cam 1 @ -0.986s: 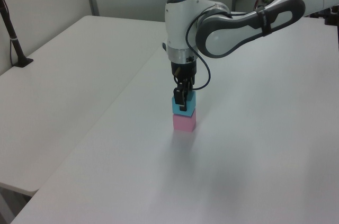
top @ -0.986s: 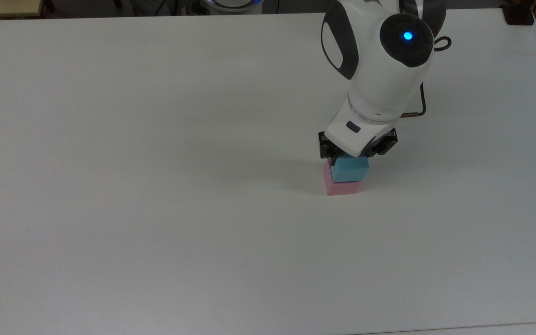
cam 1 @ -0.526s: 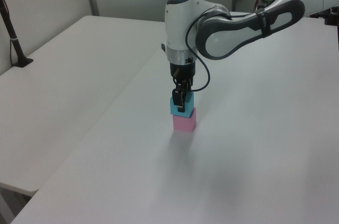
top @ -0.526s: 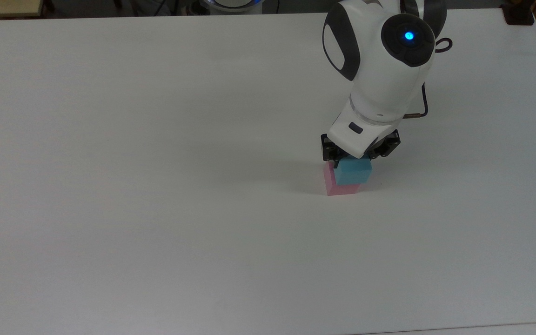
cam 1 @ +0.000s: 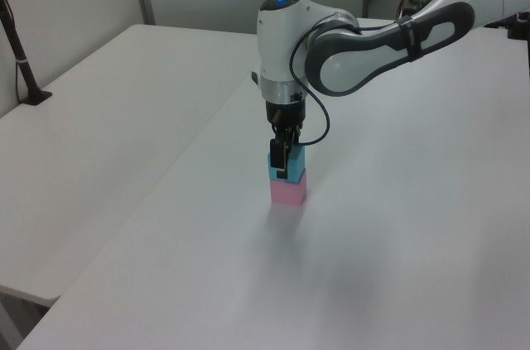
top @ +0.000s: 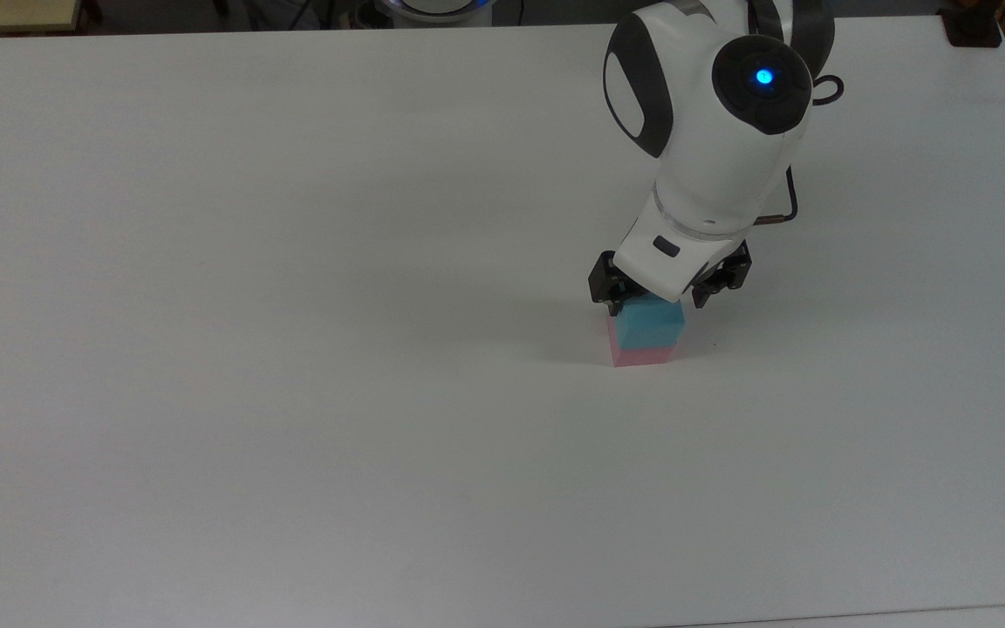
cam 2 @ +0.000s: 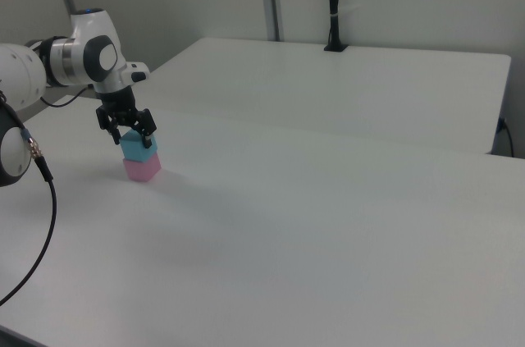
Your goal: Put blue cube on pink cube
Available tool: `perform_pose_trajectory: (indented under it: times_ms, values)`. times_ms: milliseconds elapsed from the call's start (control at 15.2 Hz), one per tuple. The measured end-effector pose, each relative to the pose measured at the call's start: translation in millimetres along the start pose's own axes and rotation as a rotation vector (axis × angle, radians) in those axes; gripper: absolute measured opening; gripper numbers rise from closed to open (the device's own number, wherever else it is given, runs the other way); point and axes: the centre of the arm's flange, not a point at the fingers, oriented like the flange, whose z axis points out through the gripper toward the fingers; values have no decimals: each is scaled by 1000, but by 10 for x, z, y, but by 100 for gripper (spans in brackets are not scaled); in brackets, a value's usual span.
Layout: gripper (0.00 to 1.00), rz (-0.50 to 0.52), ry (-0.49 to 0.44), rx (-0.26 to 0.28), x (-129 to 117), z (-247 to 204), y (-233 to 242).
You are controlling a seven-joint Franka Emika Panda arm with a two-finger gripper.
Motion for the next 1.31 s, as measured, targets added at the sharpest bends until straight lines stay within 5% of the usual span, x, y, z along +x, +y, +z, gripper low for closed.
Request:
perform_pose_trajectory:
  times_ms: [460, 855, 1052, 1315]
  values:
    - [100, -3, 16, 3, -6, -152, 26]
    - [100, 18, 14, -12, -281, -1169, 368]
    - [100, 75, 8, -28, -577, -1806, 1083]
    - [100, 64, -28, -26, -1288, -2508, 2335]
